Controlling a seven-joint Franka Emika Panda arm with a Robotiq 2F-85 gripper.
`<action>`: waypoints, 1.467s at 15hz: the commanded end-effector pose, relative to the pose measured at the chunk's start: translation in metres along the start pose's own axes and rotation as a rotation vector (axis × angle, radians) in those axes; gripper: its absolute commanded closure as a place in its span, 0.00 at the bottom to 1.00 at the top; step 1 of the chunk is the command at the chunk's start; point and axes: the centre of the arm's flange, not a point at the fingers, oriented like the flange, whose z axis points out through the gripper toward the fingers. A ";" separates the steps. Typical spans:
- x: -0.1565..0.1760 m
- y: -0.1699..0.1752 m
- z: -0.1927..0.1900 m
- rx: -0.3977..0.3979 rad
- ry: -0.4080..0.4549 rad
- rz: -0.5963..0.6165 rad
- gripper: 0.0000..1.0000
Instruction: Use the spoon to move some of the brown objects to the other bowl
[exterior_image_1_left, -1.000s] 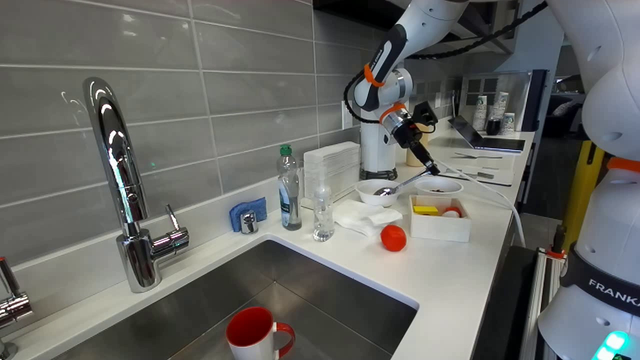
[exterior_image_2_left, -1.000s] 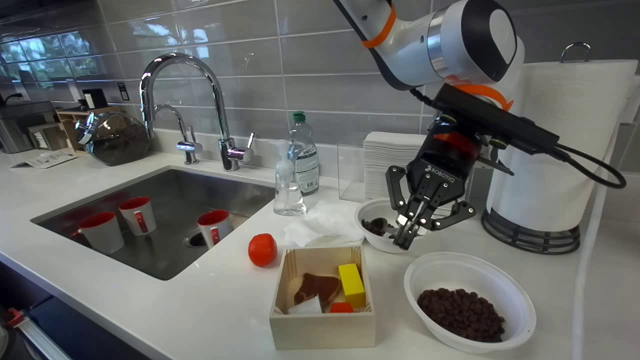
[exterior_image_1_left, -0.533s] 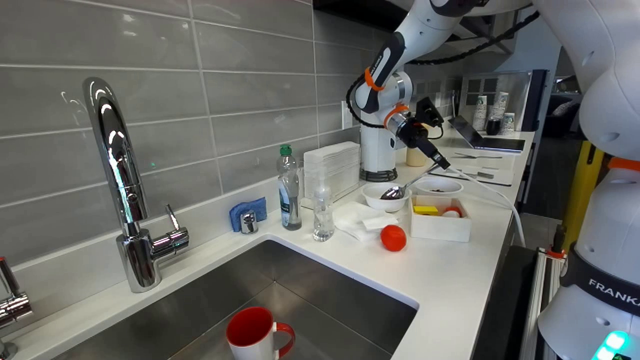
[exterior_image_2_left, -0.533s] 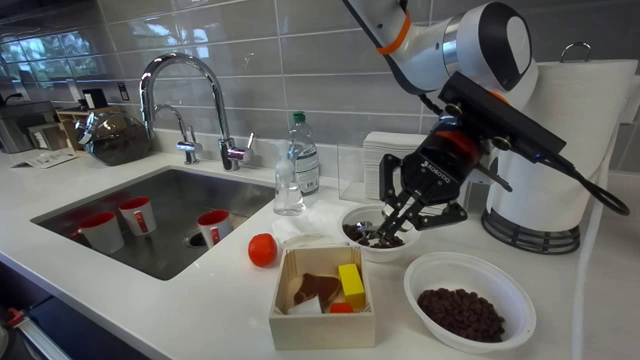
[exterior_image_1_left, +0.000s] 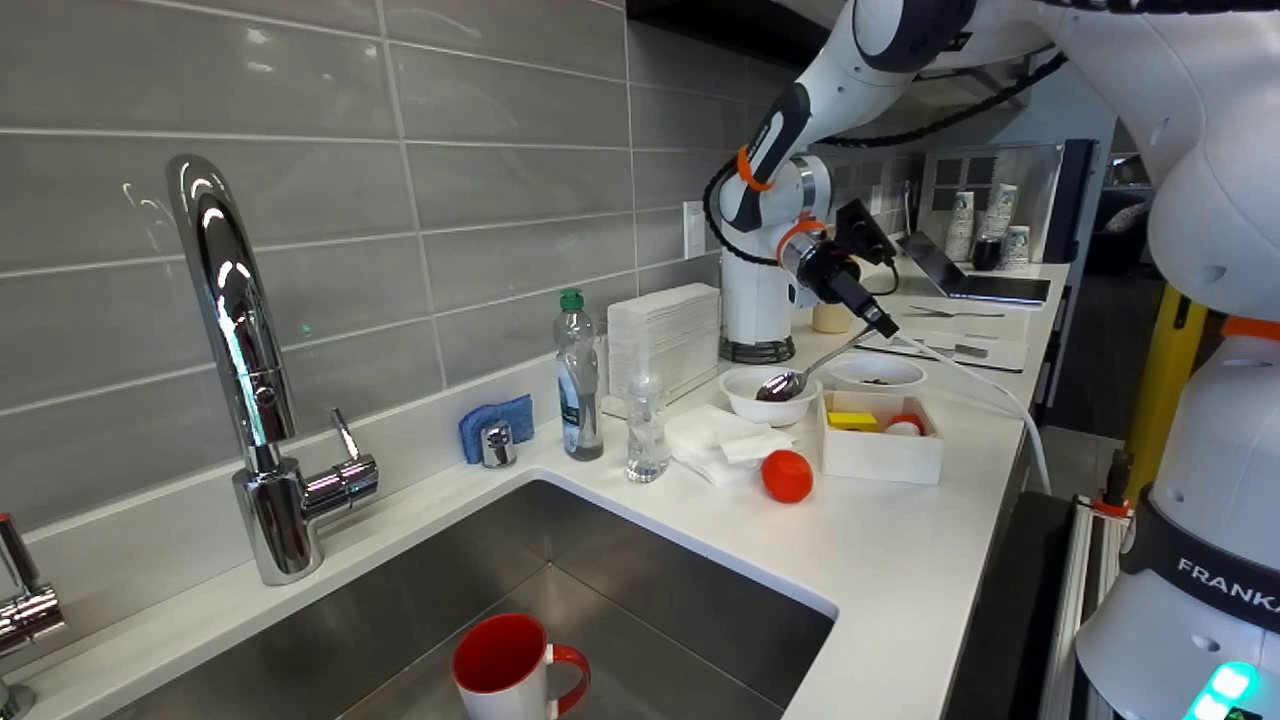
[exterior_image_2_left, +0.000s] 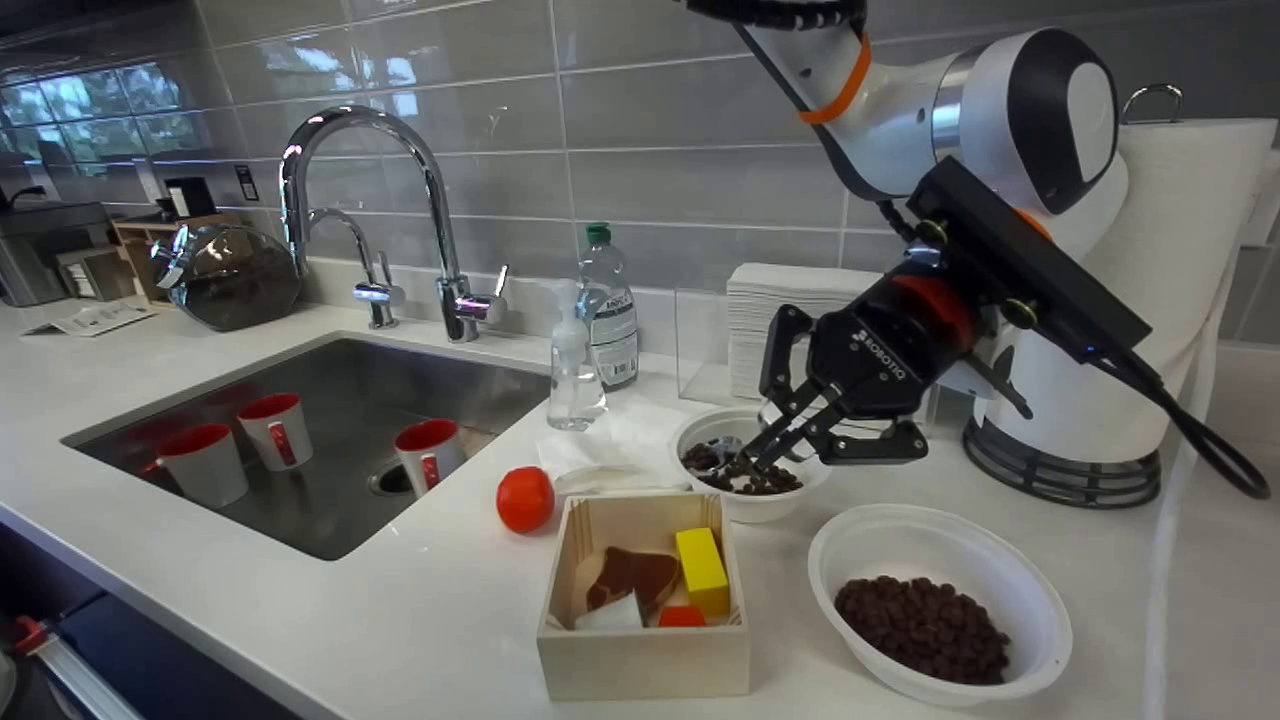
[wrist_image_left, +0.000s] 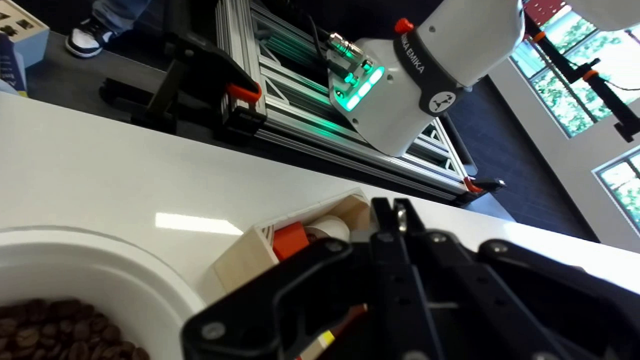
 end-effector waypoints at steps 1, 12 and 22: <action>-0.003 0.007 -0.021 0.080 0.040 -0.033 0.99; -0.059 0.024 -0.041 0.141 0.121 -0.015 0.99; -0.097 0.058 -0.031 0.178 0.139 0.052 0.99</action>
